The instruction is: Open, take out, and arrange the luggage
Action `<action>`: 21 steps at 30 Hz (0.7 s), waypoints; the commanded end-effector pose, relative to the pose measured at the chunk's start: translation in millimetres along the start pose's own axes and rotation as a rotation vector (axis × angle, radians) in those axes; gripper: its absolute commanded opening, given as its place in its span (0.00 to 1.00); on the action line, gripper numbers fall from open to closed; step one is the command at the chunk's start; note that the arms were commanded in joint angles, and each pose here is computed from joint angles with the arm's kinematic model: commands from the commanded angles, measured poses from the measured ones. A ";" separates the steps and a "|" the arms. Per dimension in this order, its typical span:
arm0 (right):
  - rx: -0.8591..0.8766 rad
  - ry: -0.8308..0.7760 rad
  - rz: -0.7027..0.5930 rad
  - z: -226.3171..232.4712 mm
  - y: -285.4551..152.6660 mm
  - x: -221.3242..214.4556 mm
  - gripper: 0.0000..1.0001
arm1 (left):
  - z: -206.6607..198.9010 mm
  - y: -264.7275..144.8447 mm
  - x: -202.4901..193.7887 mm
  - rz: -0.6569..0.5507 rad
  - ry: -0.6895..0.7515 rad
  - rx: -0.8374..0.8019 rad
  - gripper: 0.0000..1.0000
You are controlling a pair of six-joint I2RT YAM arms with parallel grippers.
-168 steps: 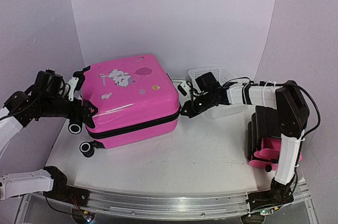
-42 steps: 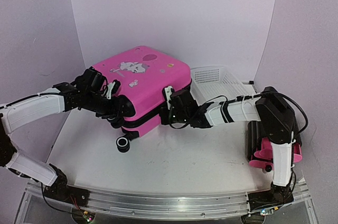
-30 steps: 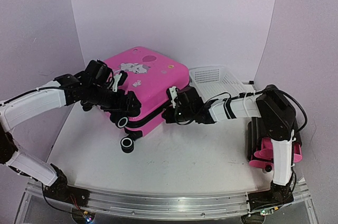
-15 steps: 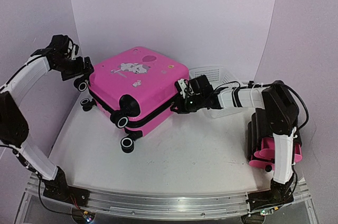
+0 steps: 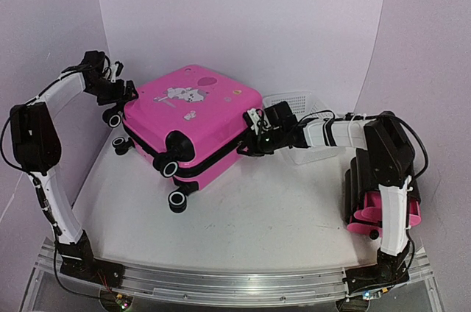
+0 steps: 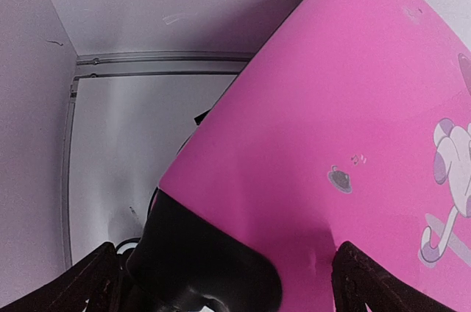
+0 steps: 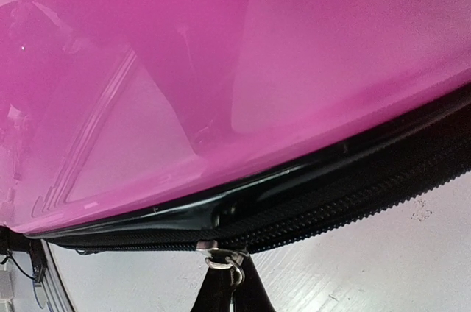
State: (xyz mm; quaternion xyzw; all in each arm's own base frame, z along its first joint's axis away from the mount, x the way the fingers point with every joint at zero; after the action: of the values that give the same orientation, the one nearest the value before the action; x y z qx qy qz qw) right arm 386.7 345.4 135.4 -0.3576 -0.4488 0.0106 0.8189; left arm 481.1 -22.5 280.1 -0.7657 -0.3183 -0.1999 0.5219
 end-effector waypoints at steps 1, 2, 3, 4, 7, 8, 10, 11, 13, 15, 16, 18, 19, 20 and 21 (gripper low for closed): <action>0.019 -0.048 -0.090 2.2 -0.7 34.9 0.00 | 14.8 11.0 -28.6 0.114 -0.018 0.035 0.97; 0.019 -0.052 -0.098 2.3 -0.9 38.5 0.00 | 20.2 11.9 -36.3 0.128 -0.035 0.065 0.97; 0.020 -0.058 -0.105 2.7 -1.2 41.8 0.00 | 25.9 14.2 -47.2 0.153 -0.044 0.091 0.97; 0.019 -0.063 -0.110 3.0 -1.4 43.9 0.00 | 28.0 15.1 -54.4 0.171 -0.063 0.095 0.97; 0.018 -0.077 -0.126 3.6 -1.7 51.8 0.00 | 26.3 14.9 -76.4 0.234 -0.136 0.050 0.94; 0.016 -0.080 -0.130 3.5 -1.6 53.9 0.00 | 25.6 13.3 -85.3 0.257 -0.165 0.035 0.94; 0.013 -0.101 -0.141 3.8 -1.9 58.6 0.00 | 23.5 5.9 -99.7 0.285 -0.214 0.012 0.92; 0.007 -0.111 -0.146 3.2 -1.7 60.8 0.00 | 23.4 2.8 -108.3 0.301 -0.233 0.003 0.91; -0.008 -0.128 -0.157 -0.1 0.2 66.0 0.00 | 21.0 -5.1 -124.5 0.328 -0.258 -0.023 0.88; -0.011 -0.149 -0.166 -2.6 2.7 73.0 0.00 | 18.0 -18.4 -140.0 0.337 -0.279 -0.038 0.87; -0.010 -0.161 -0.169 -3.6 5.1 76.2 0.00 | 15.8 -25.6 -148.5 0.339 -0.286 -0.042 0.86; -0.006 -0.187 -0.176 -5.4 9.7 82.0 0.00 | 6.6 -38.4 -168.7 0.346 -0.286 -0.066 0.86; -0.003 -0.203 -0.180 -5.7 11.6 85.1 0.00 | -1.6 -44.5 -177.6 0.355 -0.282 -0.082 0.86; -0.005 -0.217 -0.180 -6.7 14.2 86.9 0.00 | -8.4 -50.7 -185.5 0.360 -0.274 -0.092 0.85; -0.008 -0.229 -0.176 -8.2 16.5 88.1 0.00 | -13.3 -57.2 -193.2 0.354 -0.264 -0.082 0.85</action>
State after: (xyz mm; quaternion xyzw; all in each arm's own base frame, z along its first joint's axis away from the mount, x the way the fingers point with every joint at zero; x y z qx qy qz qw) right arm 440.5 353.1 141.7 -0.3794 -0.4784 -0.0096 0.7919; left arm 386.2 -25.6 263.4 -0.7803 -0.3674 -0.1925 0.4681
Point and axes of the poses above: each gripper's point midway between its finger pads, its own y axis out along the fingers, its own z axis along the line the jaws close on, x = y × z, the point moved 6 cm from there along -y, back along the fingers, and after that the axes turned 15 degrees about -y, right-handed, at the moved point
